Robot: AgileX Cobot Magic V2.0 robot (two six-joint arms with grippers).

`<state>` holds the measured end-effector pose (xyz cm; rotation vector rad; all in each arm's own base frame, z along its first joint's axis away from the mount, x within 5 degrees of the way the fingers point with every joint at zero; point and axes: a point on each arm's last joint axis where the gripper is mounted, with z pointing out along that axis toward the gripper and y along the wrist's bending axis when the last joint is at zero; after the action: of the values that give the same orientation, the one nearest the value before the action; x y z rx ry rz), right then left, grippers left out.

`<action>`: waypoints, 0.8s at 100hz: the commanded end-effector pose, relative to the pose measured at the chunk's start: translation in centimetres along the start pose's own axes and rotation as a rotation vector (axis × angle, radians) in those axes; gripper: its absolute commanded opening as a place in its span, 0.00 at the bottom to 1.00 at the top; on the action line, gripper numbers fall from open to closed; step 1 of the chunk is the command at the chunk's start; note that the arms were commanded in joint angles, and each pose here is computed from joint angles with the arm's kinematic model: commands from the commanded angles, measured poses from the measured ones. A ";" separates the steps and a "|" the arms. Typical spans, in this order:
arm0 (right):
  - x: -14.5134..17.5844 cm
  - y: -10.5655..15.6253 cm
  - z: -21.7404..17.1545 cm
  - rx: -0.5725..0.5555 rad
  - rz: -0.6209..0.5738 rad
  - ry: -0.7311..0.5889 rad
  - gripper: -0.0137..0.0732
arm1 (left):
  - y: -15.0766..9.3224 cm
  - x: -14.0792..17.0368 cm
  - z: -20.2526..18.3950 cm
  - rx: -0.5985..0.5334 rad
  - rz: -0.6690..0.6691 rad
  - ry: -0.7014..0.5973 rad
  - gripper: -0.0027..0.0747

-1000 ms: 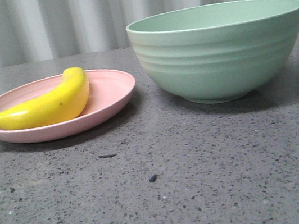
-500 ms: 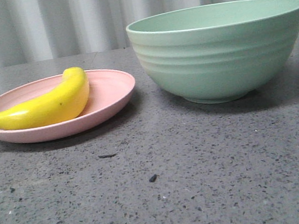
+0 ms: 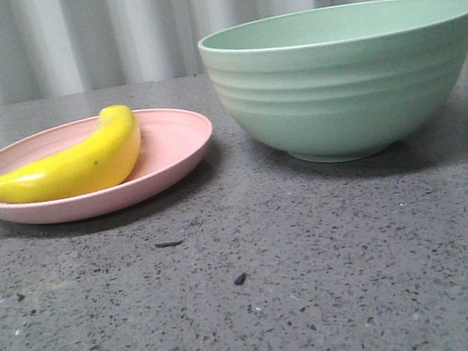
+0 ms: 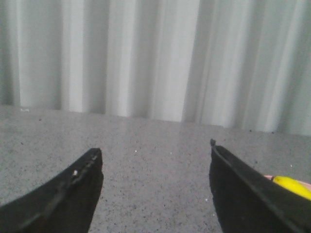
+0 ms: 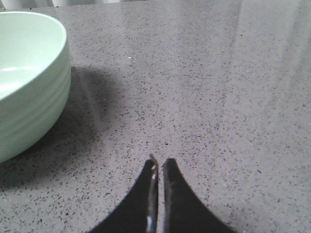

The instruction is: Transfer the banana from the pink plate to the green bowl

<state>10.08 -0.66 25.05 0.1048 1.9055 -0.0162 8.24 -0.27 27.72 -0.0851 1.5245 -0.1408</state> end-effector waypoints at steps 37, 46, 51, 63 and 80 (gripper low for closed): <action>-1.8 0.1 -0.1 -0.009 -0.001 -0.097 0.08 | -3.1 -6.3 5.3 0.155 0.112 0.147 0.60; -1.8 0.1 -0.2 -0.010 -0.001 -0.098 0.08 | -4.4 -6.3 6.5 0.228 0.118 0.201 0.60; -1.8 0.1 -0.2 -0.010 -0.001 -0.098 0.08 | -5.3 -6.0 7.4 0.266 0.126 0.246 0.60; -1.8 0.1 -0.2 -0.011 0.006 -0.098 0.08 | -7.5 -5.0 9.2 0.356 0.153 0.372 0.60; -1.8 0.1 -0.2 -0.012 0.010 -0.098 0.08 | -10.9 -2.9 11.6 0.461 0.198 0.521 0.60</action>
<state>10.08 -0.63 25.05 0.1123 1.9051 -0.0074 18.09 -9.19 31.55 0.4628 2.0184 -0.3370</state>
